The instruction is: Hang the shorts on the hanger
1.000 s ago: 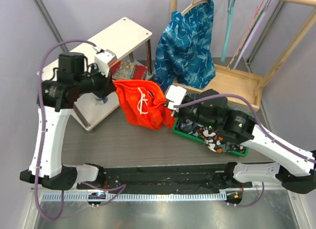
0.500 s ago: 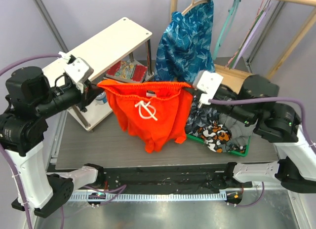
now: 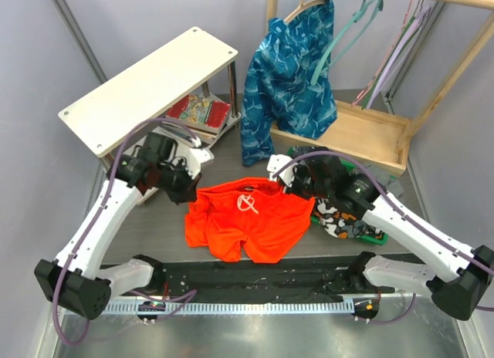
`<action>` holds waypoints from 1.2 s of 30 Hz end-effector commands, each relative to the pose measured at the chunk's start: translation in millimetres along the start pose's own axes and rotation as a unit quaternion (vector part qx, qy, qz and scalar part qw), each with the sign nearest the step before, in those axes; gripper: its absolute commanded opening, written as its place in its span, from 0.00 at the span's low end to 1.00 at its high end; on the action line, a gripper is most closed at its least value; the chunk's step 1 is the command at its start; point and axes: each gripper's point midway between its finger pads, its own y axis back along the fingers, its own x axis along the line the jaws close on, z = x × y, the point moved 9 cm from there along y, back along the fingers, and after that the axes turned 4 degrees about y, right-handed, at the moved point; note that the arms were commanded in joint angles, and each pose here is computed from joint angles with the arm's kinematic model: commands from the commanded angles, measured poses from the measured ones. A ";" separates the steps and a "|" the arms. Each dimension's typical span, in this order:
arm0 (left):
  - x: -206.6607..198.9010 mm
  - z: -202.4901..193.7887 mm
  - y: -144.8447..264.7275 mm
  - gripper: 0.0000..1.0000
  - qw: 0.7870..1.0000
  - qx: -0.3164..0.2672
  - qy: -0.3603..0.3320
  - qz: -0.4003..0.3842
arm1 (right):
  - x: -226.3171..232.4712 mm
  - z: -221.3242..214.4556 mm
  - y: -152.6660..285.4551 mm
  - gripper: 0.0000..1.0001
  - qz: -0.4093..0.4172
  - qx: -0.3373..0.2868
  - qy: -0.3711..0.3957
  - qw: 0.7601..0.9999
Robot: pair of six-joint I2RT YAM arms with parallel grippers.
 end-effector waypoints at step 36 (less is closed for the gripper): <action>-43.8 37.8 27.6 0.96 0.991 -0.084 -0.104 -0.031 | -20.2 60.3 87.8 0.83 0.058 -0.068 -0.138 0.986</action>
